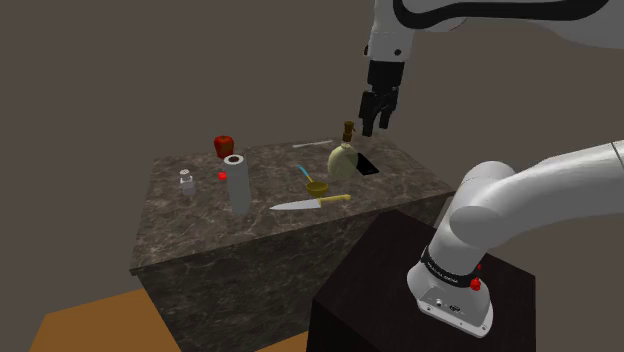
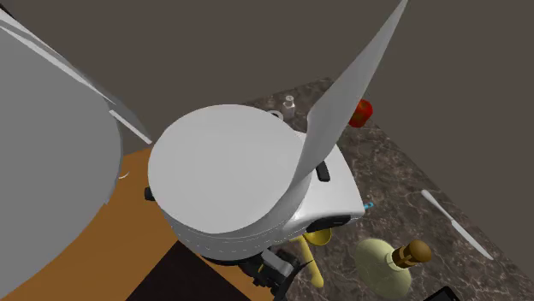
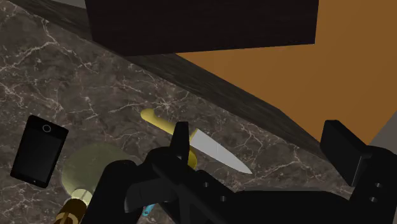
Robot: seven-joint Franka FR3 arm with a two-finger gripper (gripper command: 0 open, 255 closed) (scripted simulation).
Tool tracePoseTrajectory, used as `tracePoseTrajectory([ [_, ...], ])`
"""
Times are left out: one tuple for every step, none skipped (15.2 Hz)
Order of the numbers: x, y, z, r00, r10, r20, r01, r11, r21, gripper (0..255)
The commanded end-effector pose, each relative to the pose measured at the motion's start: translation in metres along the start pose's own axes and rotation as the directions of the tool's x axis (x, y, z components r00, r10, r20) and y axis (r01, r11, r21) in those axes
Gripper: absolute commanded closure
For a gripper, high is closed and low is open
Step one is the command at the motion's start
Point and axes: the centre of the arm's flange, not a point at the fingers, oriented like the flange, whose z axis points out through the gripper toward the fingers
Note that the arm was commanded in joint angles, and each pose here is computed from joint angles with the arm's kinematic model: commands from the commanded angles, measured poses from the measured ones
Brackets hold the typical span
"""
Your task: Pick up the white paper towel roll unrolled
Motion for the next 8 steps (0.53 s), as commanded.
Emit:
tracePoseTrajectory([
  [0.000,0.000,0.000,1.000,0.000,0.000,0.000,1.000,0.000,0],
  [0.012,-0.002,0.004,1.000,-0.019,-0.004,0.019,1.000,-0.005,0],
  [0.023,-0.005,0.008,0.999,-0.038,-0.008,0.038,0.999,-0.009,0],
  [0.035,-0.008,0.013,0.998,-0.057,-0.012,0.057,0.998,-0.014,0],
  [0.047,-0.011,0.017,0.997,-0.076,-0.015,0.076,0.997,-0.019,0],
  [0.058,-0.014,0.021,0.995,-0.095,-0.019,0.095,0.995,-0.024,0],
  [0.070,-0.017,0.025,0.993,-0.114,-0.022,0.114,0.993,-0.029,0],
  [0.082,-0.021,0.029,0.991,-0.133,-0.026,0.132,0.991,-0.034,0],
])
